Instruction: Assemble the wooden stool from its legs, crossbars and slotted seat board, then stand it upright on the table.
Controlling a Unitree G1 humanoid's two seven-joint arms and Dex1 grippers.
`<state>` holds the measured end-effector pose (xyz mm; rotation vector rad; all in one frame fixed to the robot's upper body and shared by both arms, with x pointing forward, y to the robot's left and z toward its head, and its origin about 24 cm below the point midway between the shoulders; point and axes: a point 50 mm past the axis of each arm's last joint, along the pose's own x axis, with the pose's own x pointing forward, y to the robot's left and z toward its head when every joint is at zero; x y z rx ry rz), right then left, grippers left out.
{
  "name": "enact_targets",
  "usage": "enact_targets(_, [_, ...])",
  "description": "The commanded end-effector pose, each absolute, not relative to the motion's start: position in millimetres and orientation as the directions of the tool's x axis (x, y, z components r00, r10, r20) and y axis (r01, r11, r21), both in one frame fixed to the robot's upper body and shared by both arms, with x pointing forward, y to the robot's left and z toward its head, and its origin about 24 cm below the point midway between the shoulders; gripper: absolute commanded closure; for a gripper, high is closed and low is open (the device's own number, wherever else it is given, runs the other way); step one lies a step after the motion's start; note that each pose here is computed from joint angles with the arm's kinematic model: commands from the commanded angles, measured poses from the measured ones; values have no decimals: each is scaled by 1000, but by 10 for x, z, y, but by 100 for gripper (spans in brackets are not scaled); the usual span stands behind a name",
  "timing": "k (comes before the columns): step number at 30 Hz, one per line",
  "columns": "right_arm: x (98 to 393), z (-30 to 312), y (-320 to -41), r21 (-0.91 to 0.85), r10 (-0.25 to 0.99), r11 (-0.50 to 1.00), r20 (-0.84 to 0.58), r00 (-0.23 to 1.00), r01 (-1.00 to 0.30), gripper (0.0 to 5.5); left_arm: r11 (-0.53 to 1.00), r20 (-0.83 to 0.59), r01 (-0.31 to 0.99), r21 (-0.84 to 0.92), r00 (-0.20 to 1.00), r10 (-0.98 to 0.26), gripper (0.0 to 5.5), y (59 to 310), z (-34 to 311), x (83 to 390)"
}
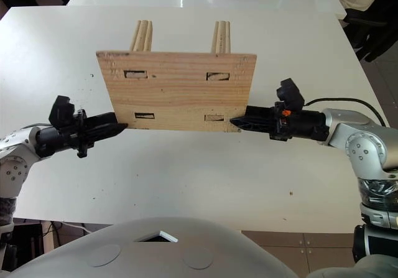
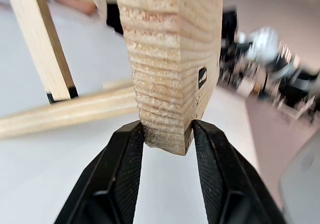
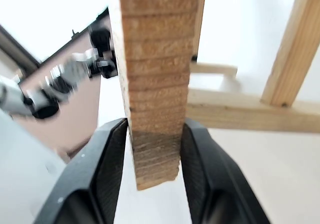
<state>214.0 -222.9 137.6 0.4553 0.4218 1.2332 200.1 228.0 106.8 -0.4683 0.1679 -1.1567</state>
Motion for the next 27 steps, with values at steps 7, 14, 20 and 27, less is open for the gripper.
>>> enact_targets(7, [1887, 2189, -1279, 665, 620, -144, 638, 457, -733, 401, -116, 663, 752, -648, 483, -573, 406, 1324, 2269, 1826])
enact_targets(14, [1964, 2414, -1314, 806, 372, -159, 584, 721, -571, 419, -79, 570, 610, -789, 678, -464, 418, 1311, 2293, 1883])
enact_targets(20, [2052, 2378, -1339, 919, 330, -159, 395, 858, -362, 419, -22, 422, 456, -890, 802, -422, 418, 1349, 2183, 1973])
enact_targets(27, [2181, 2008, -1333, 990, 361, -97, 132, 923, -103, 419, 28, 242, 263, -964, 920, -308, 418, 1404, 1885, 2100])
